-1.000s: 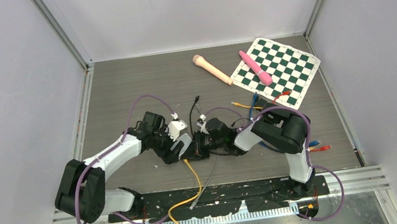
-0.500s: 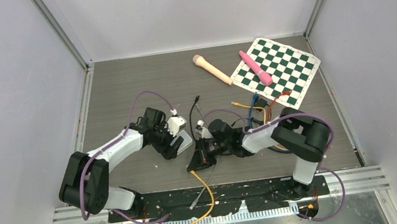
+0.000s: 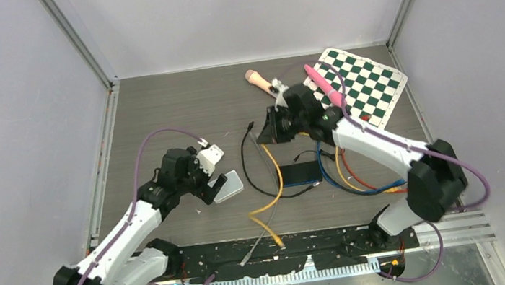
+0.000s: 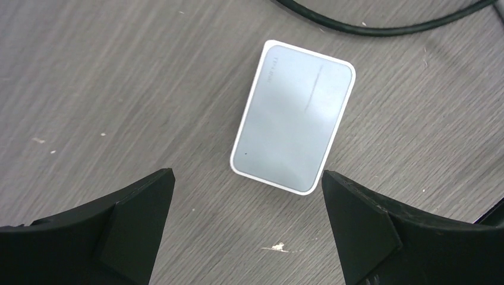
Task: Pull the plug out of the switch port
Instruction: Pick up the connector from the center of the board, then place the connector at the center of the board, then reset both arms
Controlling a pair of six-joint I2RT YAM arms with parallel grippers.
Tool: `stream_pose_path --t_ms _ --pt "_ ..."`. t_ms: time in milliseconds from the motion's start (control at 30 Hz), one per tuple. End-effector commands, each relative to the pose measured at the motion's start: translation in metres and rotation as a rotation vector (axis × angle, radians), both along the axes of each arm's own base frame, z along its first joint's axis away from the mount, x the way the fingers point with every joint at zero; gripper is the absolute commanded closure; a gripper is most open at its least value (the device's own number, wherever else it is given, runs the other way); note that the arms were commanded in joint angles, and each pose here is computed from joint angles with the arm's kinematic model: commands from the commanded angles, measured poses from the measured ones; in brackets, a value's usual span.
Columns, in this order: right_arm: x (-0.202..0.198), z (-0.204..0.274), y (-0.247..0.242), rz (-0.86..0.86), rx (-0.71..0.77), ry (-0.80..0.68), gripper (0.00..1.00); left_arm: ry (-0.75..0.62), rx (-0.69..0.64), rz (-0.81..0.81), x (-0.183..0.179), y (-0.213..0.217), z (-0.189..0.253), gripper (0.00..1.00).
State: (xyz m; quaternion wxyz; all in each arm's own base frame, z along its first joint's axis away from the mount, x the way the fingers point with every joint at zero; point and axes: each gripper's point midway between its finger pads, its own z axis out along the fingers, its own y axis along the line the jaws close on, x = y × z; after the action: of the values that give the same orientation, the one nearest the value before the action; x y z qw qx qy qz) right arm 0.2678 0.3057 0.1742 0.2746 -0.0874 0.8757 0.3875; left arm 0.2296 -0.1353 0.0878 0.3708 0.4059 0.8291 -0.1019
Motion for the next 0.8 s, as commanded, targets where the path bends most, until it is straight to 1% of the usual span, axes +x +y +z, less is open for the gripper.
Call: stream_pose_path --t_ms 0,33,67,100,133,167,200,233,267,300,333,367,433,467,500,533,567,600,633,667,700,733,767 --pt "0.045 -0.018 -0.012 0.092 -0.273 -0.039 0.95 -0.163 -0.134 0.122 0.015 0.0 0.044 0.0" --pt "0.06 -0.005 -0.009 0.084 -0.294 -0.066 0.95 -0.203 -0.173 0.174 0.019 0.003 0.054 0.0" --pt "0.072 -0.028 -0.007 0.104 -0.343 -0.036 0.95 -0.247 -0.224 0.241 0.024 0.007 0.064 0.0" --pt "0.084 -0.015 0.0 0.105 -0.342 -0.05 0.9 -0.282 -0.278 0.341 0.028 0.015 0.072 0.0" --pt "0.091 -0.038 0.005 0.124 -0.366 -0.007 0.86 -0.297 -0.336 0.443 0.03 0.023 0.08 0.0" --pt "0.101 -0.03 0.011 0.124 -0.363 -0.021 0.74 -0.277 -0.376 0.542 0.028 0.032 0.08 0.0" --pt "0.106 -0.049 0.011 0.121 -0.397 0.018 0.67 -0.254 -0.398 0.622 0.025 0.04 0.08 0.0" --pt "0.11 -0.045 0.013 0.117 -0.404 0.02 0.56 -0.227 -0.404 0.648 0.02 0.042 0.081 0.0" --pt "0.113 -0.048 0.011 0.108 -0.418 0.022 0.51 -0.19 -0.403 0.638 0.013 0.04 0.082 0.0" --pt "0.114 -0.045 0.01 0.101 -0.421 0.011 0.44 -0.156 -0.421 0.628 0.007 0.036 0.086 0.0" --pt "0.111 -0.038 0.005 0.088 -0.423 -0.009 0.41 -0.121 -0.437 0.628 0.002 0.033 0.086 0.0" --pt "0.113 -0.03 0.004 0.077 -0.411 -0.044 0.3 -0.097 -0.466 0.649 0.0 0.031 0.087 0.01" --pt "0.107 0.009 -0.004 0.054 -0.37 -0.142 0.24 -0.073 -0.528 0.734 0.001 0.033 0.087 0.0" --pt "0.105 0.009 -0.012 0.036 -0.385 -0.154 0.23 -0.059 -0.544 0.782 0.001 0.036 0.086 0.0" --pt "0.1 0.031 -0.02 0.013 -0.374 -0.204 0.21 -0.048 -0.551 0.823 0.0 0.04 0.085 0.0" --pt "0.098 0.026 -0.032 -0.018 -0.407 -0.207 0.21 -0.04 -0.549 0.863 0.0 0.043 0.082 0.0" --pt "0.093 0.048 -0.045 -0.061 -0.394 -0.255 0.21 -0.036 -0.549 0.911 0.0 0.048 0.079 0.01" --pt "0.091 0.035 -0.064 -0.119 -0.45 -0.254 0.21 -0.033 -0.544 0.96 0.0 0.054 0.075 0.0" --pt "0.089 0.054 -0.087 -0.21 -0.459 -0.303 0.2 -0.034 -0.529 0.995 -0.001 0.059 0.073 0.0" --pt "0.081 0.038 -0.102 -0.254 -0.482 -0.286 0.2 -0.034 -0.511 1.013 -0.002 0.063 0.072 0.0" --pt "0.076 0.052 -0.126 -0.34 -0.482 -0.327 0.2 -0.041 -0.494 1.03 -0.003 0.067 0.072 0.0" --pt "0.066 0.033 -0.139 -0.373 -0.496 -0.302 0.2 -0.05 -0.482 1.046 -0.003 0.071 0.071 0.0" --pt "0.059 0.044 -0.159 -0.444 -0.487 -0.334 0.2 -0.056 -0.468 1.051 -0.004 0.074 0.071 0.0"
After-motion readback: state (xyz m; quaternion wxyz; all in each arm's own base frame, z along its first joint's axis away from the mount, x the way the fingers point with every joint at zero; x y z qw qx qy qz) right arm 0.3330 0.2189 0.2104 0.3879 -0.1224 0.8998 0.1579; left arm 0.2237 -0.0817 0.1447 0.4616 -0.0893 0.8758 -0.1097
